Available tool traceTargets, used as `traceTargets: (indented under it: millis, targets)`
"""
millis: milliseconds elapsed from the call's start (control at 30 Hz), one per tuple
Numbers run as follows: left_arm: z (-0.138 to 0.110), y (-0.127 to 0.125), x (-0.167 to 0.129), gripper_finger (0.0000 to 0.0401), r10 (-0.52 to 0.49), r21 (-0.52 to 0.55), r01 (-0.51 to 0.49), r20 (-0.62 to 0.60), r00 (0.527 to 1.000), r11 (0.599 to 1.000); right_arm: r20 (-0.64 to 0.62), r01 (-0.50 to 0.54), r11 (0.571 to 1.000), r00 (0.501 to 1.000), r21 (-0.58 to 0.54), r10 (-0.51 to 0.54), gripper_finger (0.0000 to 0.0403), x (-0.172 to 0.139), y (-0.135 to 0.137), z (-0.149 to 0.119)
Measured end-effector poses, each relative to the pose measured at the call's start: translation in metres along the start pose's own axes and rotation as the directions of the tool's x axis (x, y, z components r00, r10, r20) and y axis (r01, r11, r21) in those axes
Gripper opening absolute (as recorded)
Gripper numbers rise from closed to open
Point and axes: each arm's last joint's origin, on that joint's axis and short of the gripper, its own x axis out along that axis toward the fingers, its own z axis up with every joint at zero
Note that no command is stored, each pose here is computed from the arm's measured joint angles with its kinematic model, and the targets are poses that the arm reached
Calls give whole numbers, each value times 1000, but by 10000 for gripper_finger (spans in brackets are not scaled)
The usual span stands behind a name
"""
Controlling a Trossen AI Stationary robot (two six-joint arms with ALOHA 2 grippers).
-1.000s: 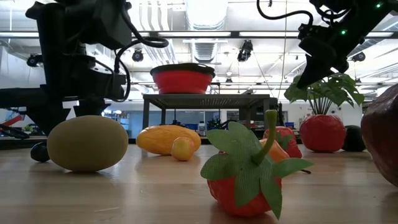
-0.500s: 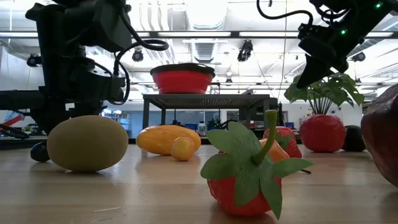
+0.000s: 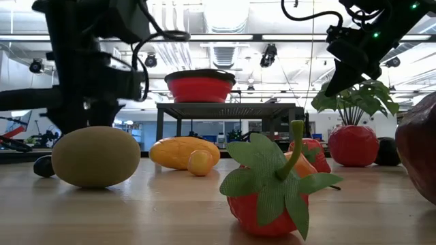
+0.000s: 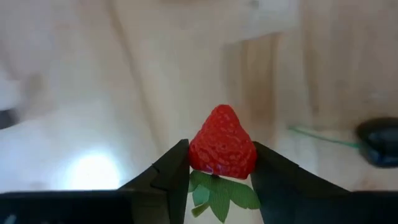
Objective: Pick & Place Fruit
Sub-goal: Put the top left red strawberry into the red strainer bowl on the shelf
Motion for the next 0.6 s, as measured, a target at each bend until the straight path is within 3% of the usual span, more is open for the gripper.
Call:
traceTargets:
  millis: [200, 333, 467, 600]
  targets:
    - [9, 11, -26, 164, 156, -4, -157, -32, 987, 988, -1, 1, 1000, 1000, -1, -1, 8, 0, 0, 0]
    - [21, 21, -49, 159, 282, -15, -282, 5, 959, 959, -1, 1, 1000, 1000, -1, -1, 8, 0, 0, -1]
    - [37, 32, -77, 151, 431, -76, -426, 94, 897, 902, -1, 1, 1000, 1000, -1, -1, 8, 0, 0, -1]
    - [52, 48, -110, 156, 587, -162, -565, 160, 794, 809, -1, 1, 1000, 1000, -1, -1, 8, 0, 0, 0]
